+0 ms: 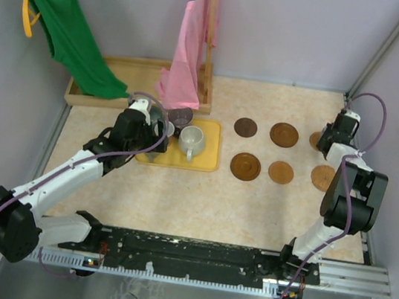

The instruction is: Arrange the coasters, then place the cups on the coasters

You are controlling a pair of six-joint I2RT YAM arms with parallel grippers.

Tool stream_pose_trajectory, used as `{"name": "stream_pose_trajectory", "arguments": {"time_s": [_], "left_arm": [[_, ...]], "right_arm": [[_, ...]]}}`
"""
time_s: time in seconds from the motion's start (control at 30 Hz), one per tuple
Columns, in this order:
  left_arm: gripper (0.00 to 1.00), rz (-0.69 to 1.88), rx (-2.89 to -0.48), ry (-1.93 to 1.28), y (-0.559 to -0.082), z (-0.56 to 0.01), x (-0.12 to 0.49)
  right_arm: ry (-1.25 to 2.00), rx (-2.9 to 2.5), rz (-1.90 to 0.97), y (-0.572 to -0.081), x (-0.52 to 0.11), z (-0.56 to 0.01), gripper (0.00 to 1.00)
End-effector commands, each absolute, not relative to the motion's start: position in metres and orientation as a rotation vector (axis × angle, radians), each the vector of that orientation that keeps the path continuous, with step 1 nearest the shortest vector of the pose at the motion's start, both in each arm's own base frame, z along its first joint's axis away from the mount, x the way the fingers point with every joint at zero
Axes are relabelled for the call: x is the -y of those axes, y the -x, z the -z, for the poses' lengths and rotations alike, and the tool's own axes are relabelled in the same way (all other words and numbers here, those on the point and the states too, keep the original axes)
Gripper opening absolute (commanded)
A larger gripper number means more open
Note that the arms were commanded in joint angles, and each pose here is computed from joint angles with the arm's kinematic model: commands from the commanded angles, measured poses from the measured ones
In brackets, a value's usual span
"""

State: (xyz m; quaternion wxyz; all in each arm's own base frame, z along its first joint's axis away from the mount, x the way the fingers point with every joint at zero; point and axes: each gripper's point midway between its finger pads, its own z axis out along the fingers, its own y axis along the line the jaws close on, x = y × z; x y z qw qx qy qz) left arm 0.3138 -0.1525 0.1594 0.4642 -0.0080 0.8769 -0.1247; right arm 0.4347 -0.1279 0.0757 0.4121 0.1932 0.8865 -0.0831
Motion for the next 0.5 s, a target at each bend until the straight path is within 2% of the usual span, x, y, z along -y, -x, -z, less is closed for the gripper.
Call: {"name": "stream_pose_trajectory", "arguments": {"time_s": [0.0,0.47], "left_arm": [[1.0,0.311,-2.124,0.025,-0.319,-0.169,0.154],[1.0,0.312,-2.124,0.029,-0.319,-0.169,0.153]], "right_arm": [[-0.45,-2.116,0.216,-0.454,0.131,-0.104,0.0],[-0.415,-2.165,0.256,-0.454,0.123,-0.088,0.0]]}}
